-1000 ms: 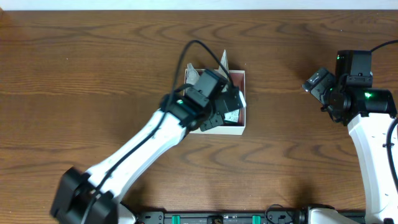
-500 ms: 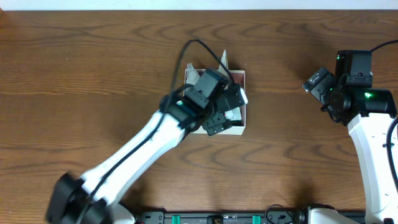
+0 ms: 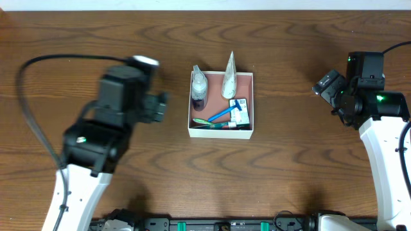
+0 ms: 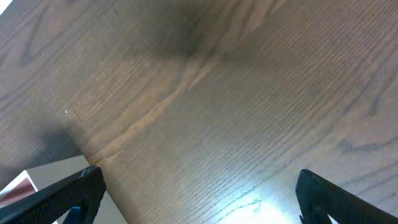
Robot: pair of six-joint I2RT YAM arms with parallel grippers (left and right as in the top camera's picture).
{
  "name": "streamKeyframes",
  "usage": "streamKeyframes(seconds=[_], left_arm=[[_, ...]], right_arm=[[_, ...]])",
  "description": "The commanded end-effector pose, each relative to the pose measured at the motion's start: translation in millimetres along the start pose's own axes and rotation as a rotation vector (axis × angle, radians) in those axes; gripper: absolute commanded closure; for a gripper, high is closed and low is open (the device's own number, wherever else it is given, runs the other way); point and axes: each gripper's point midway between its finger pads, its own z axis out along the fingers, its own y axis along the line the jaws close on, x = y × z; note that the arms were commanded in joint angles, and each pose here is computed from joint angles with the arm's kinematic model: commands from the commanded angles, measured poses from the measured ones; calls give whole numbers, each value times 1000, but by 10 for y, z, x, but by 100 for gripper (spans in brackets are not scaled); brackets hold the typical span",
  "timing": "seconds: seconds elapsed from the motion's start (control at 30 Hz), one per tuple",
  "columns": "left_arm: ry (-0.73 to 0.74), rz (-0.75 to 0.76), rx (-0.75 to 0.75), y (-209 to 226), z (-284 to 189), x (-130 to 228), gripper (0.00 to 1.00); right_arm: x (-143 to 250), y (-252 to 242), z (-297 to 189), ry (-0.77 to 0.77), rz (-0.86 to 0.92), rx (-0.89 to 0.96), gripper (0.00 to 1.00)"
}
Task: Pack container
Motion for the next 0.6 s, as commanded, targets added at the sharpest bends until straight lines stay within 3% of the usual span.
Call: streamKeyframes(seconds=[0.0, 0.47, 0.57], left_arm=[[10, -169, -106, 387, -54, 43, 2], [59, -216, -93, 424, -35, 168, 2], [85, -135, -114, 459, -43, 224, 2]], right_arm=[[-33, -4, -8, -7, -8, 2, 1], [-33, -4, -8, -7, -8, 2, 1], [-33, -4, -8, -7, -8, 2, 1]])
